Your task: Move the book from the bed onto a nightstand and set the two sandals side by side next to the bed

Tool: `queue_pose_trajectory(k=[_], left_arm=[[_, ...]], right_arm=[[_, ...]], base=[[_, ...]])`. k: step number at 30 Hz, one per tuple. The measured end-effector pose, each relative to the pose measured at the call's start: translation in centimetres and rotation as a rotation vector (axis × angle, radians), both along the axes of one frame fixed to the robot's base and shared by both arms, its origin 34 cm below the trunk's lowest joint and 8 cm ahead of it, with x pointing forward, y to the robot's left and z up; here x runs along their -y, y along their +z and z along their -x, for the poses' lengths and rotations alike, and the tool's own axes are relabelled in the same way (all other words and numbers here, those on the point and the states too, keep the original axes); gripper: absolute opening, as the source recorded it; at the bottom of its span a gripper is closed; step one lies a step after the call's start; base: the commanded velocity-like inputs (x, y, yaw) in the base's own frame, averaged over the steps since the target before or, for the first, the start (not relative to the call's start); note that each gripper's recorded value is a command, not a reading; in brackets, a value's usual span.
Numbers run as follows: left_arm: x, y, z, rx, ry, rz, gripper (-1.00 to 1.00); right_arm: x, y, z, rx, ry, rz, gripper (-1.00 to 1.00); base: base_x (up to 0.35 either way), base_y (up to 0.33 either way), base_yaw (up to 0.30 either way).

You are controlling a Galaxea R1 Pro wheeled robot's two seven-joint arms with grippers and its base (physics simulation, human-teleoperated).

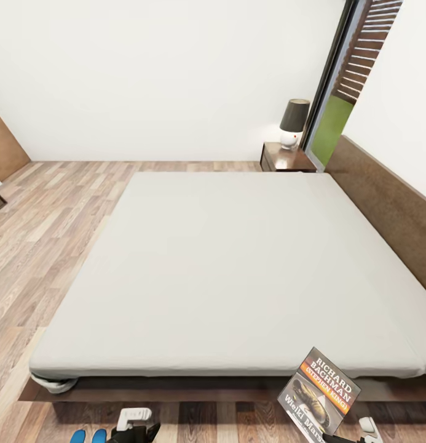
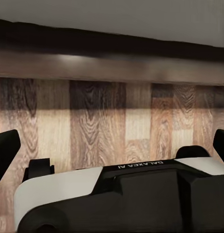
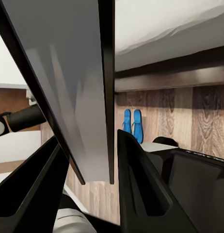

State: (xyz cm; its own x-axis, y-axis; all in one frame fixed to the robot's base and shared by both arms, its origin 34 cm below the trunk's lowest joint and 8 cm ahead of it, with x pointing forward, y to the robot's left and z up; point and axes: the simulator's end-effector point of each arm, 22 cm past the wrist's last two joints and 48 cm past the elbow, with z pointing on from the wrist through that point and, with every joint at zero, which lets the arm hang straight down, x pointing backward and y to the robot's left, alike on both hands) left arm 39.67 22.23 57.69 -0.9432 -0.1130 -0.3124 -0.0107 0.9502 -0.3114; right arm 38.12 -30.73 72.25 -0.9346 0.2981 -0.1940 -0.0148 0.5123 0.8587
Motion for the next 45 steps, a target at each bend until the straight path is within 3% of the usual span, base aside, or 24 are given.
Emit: queue_pose_trajectory(k=[5, 11, 20, 32, 45], left_arm=[[0.1, 0.4, 1.1, -0.014, -0.063, -0.008, 1.0], [0.2, 0.8, 2.6, -0.039, -0.097, -0.019, 1.0], [-0.6, 1.5, 3.6, -0.052, -0.097, -0.045, 1.0], [-0.3, 2.1, 3.0, -0.034, -0.093, -0.042, 1.0], [0.1, 2.6, 2.5, -0.007, -0.08, -0.036, 1.0]], right_arm=[[0.1, 0.7, -0.1, 0.008, -0.002, 0.001, -1.0], [0.1, 1.4, -0.1, 0.018, -0.003, 0.001, -1.0], [0.2, 2.5, -0.1, 0.031, -0.004, 0.003, -1.0], [0.4, 2.5, 0.8, 0.004, -0.03, 0.006, -1.0], [0.5, 2.9, 0.3, 0.025, -0.03, 0.01, -1.0]], base=[[0.0, 0.0, 0.0], [0.0, 0.0, 0.0], [0.0, 0.0, 0.0], [0.0, 0.0, -0.039], [0.0, 0.0, -0.11]])
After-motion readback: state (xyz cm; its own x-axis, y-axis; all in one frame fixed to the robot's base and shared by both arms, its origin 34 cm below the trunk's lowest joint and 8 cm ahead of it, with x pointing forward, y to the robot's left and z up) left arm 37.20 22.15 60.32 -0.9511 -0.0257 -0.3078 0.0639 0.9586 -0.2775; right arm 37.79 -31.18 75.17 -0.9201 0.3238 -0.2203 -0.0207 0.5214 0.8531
